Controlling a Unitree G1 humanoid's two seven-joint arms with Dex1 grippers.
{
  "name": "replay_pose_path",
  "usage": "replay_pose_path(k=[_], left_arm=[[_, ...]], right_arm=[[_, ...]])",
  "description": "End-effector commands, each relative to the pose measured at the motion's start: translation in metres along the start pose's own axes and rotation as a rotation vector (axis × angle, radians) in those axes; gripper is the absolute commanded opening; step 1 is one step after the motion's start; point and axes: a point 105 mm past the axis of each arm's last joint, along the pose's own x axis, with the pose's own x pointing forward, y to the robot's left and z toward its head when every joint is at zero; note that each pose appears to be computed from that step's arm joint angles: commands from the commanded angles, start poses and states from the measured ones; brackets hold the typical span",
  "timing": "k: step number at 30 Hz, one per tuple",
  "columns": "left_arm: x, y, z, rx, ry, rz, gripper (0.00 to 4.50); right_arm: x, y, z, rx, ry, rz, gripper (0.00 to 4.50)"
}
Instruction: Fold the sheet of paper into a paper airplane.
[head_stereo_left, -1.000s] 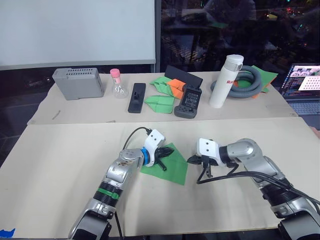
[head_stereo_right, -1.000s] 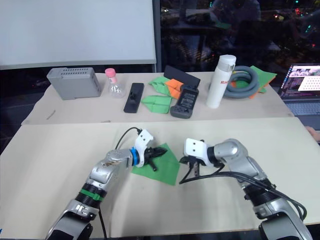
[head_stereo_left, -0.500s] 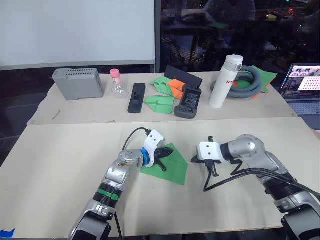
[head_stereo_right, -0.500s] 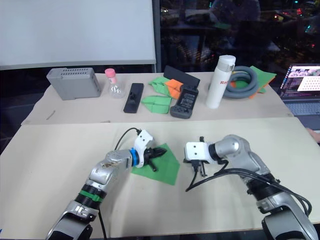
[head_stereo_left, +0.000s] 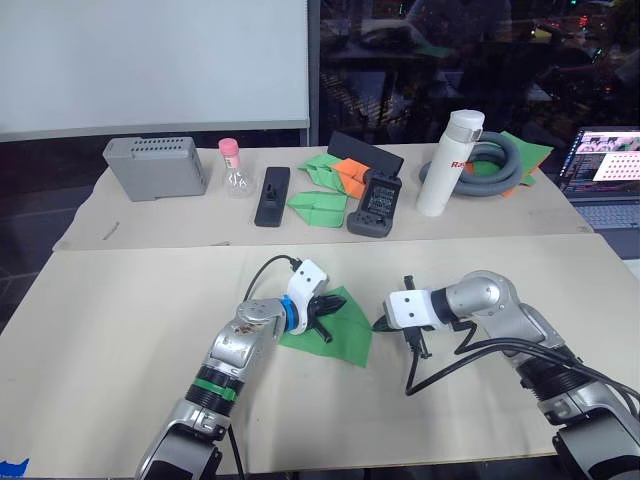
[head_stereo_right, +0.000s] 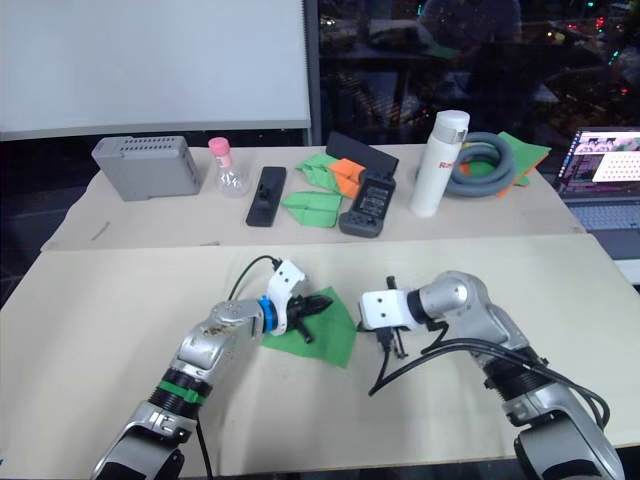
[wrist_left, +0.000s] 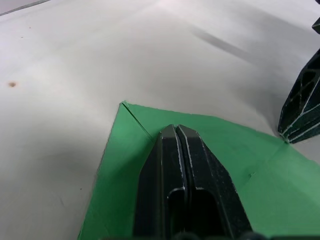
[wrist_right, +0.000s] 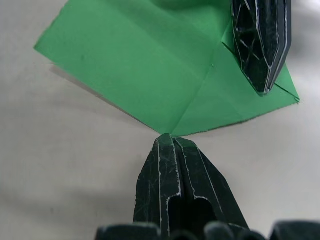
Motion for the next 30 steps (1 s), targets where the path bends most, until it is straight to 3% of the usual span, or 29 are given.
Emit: replay_pose_path(k=[1,9,15,18,23,28,30], left_arm=[[-0.004,0.003,-0.013,-0.025,0.046,0.022,0.05],[-0.005,0.001,-0.015,-0.025,0.052,0.021,0.05],[-0.005,0.003,-0.014,-0.019,0.053,0.022,0.05],[-0.007,0.007,-0.012,-0.013,0.055,0.025,0.05],[-0.011,0.011,-0.013,-0.009,0.059,0.032,0.05],[-0.011,0.009,-0.013,-0.01,0.058,0.026,0.05],[-0.01,0.007,-0.013,-0.011,0.056,0.023,0.0]], right_arm=[[0.009,0.007,0.005,0.023,-0.032,0.036,0.0],[-0.005,-0.009,0.02,0.124,-0.158,-0.048,0.0],[0.005,-0.01,0.039,0.176,-0.271,-0.055,0.0],[0.006,-0.013,0.04,0.167,-0.257,-0.065,0.0],[-0.011,-0.016,0.021,0.118,-0.112,-0.073,0.0],[-0.019,-0.007,0.021,0.248,-0.136,-0.083,0.0],[-0.02,-0.006,0.021,0.31,-0.15,-0.113,0.64]])
